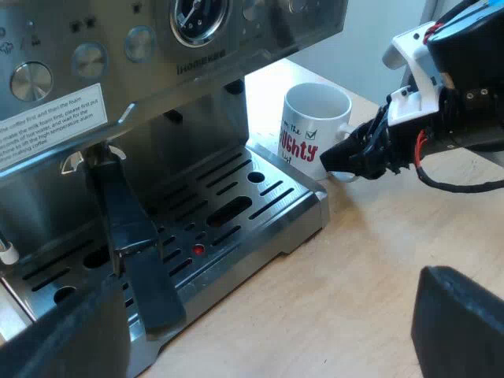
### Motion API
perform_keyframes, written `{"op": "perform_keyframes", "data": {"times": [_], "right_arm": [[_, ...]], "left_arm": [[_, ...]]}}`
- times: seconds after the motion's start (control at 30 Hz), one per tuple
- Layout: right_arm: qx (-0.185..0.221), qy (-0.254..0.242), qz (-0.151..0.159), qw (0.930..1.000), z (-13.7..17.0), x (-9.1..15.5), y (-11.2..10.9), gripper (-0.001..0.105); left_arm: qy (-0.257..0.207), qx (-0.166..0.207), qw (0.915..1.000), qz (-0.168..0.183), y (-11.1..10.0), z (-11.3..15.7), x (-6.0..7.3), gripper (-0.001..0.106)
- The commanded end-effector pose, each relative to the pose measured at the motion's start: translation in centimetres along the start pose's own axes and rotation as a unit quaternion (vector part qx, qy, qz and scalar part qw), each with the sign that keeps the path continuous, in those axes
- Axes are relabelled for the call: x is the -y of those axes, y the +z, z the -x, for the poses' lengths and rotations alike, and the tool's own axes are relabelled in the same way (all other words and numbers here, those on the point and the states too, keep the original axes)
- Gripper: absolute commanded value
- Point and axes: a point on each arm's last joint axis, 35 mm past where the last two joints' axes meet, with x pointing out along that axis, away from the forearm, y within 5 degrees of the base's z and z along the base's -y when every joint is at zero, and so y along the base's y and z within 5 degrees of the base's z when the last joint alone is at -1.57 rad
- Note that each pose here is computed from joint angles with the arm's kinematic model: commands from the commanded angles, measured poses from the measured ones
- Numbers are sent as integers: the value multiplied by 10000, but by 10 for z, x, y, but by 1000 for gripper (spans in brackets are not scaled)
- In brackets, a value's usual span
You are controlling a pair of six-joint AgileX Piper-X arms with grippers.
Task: Place mug into machine
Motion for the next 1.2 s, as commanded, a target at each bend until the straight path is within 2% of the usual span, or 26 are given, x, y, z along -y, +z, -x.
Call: {"op": "perform_keyframes", "data": {"times": [0.03,0.4,0.5,0.53,0.57,0.6,0.63,0.83,1.2], "right_arm": [[131,-44,-5,9999,-3,2,3,60],[103,-146,11,9998,-10,1,1,60],[113,-149,98,9998,-10,1,1,55],[107,-189,153,9996,-10,1,1,40],[105,-199,153,9996,-10,1,1,39],[85,-336,151,9993,-10,2,1,28],[75,-397,150,9991,-10,3,1,21],[73,-410,150,9990,-10,3,1,0],[219,-432,120,9988,2,5,8,0]], "left_arm": [[-72,105,9999,-19,4,2,2,79],[-72,105,9999,-19,4,2,2,79],[-72,105,9999,-19,4,2,2,79],[-72,105,9999,-19,4,2,2,79],[-72,105,9999,-19,4,2,2,79],[-72,105,9999,-19,4,2,2,79],[-72,105,9999,-19,4,2,2,79],[-72,105,9999,-19,4,2,2,79],[-72,105,9999,-19,4,2,2,79]]}}
